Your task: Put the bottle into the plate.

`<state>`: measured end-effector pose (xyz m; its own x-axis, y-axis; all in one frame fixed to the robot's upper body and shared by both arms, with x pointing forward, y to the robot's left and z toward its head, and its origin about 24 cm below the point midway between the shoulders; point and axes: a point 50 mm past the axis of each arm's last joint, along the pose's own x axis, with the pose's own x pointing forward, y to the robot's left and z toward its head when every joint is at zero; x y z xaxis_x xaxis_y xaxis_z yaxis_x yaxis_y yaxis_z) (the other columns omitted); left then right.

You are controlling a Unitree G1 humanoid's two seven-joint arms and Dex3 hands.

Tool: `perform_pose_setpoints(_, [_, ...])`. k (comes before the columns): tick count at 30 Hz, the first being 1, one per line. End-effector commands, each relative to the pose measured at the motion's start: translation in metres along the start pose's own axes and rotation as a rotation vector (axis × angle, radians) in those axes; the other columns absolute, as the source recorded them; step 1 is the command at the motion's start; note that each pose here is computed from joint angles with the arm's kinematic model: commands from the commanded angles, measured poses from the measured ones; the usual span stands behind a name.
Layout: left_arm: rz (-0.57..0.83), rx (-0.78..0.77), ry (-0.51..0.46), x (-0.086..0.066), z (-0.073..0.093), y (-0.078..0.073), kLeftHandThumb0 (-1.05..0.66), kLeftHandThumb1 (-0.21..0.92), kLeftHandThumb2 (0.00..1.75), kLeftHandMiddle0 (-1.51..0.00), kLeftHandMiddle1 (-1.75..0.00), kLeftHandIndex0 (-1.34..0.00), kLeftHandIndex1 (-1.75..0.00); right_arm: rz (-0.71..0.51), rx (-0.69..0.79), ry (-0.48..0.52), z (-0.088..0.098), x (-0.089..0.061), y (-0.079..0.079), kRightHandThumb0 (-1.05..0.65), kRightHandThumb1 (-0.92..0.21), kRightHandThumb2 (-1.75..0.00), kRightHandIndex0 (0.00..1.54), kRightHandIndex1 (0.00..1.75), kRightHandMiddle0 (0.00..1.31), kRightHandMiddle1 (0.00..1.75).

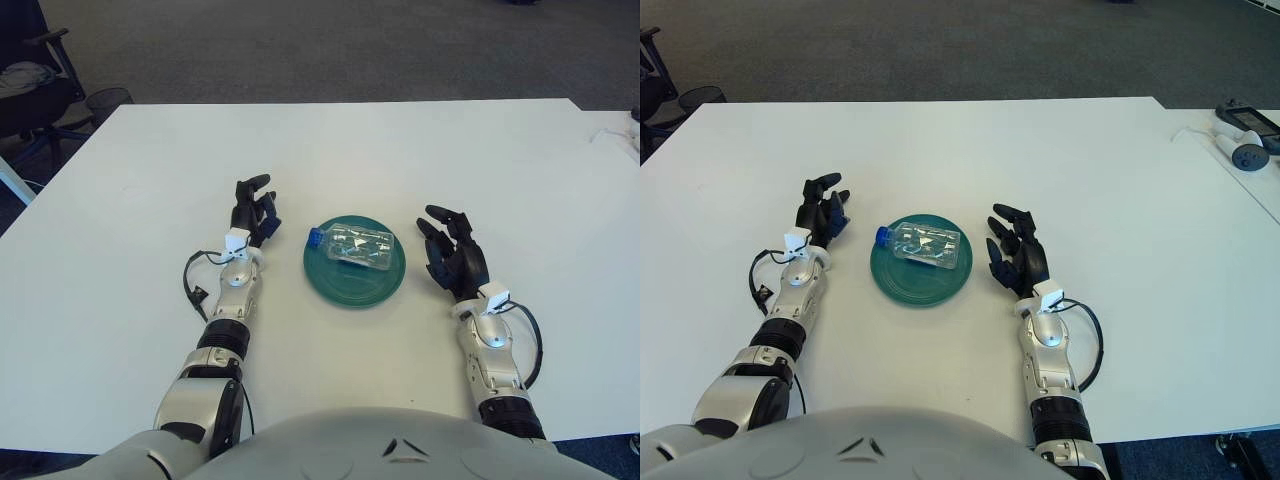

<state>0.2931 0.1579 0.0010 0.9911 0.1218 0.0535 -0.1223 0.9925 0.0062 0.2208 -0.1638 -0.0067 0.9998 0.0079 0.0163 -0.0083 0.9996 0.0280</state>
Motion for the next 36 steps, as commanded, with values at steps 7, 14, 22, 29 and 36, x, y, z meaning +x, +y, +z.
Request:
perform_pose_setpoints(7, [-0.022,0.078,0.073,-0.010,-0.021,0.006,-0.64,0.92,0.75,-0.38,-0.65,-0.16,-1.19,-0.025,0.023,0.254,-0.042,-0.031,-0.004,-0.64,-0.92,-0.50,0.35,0.17,0.00,0.86])
perform_pose_setpoints(14, [-0.058,0.099,0.096,-0.017,-0.030,0.001,-0.62,0.92,0.72,-0.37,-0.66,-0.14,-1.18,-0.033,0.026,0.256,-0.041,-0.032,-0.005,-0.64,-0.92,-0.49,0.36,0.17,0.00,0.86])
perform_pose_setpoints(22, [-0.062,0.080,0.152,-0.025,-0.040,-0.003,-0.58,0.92,0.69,-0.39,-0.82,-0.16,-1.21,-0.038,0.029,0.257,-0.041,-0.034,-0.005,-0.64,-0.92,-0.48,0.36,0.17,0.00,0.89])
perform_pose_setpoints(29, [-0.010,0.050,0.199,-0.031,-0.048,-0.006,-0.39,0.89,0.57,-0.40,-1.21,-0.21,-1.68,-0.040,0.030,0.264,-0.042,-0.034,-0.006,-0.64,-0.91,-0.47,0.36,0.17,0.00,0.91])
perform_pose_setpoints(36, [-0.013,0.021,0.183,-0.033,-0.046,-0.013,-0.36,0.84,0.63,-0.41,-1.27,-0.24,-1.74,-0.047,0.024,0.263,-0.041,-0.034,-0.006,-0.63,-0.92,-0.47,0.36,0.17,0.00,0.91])
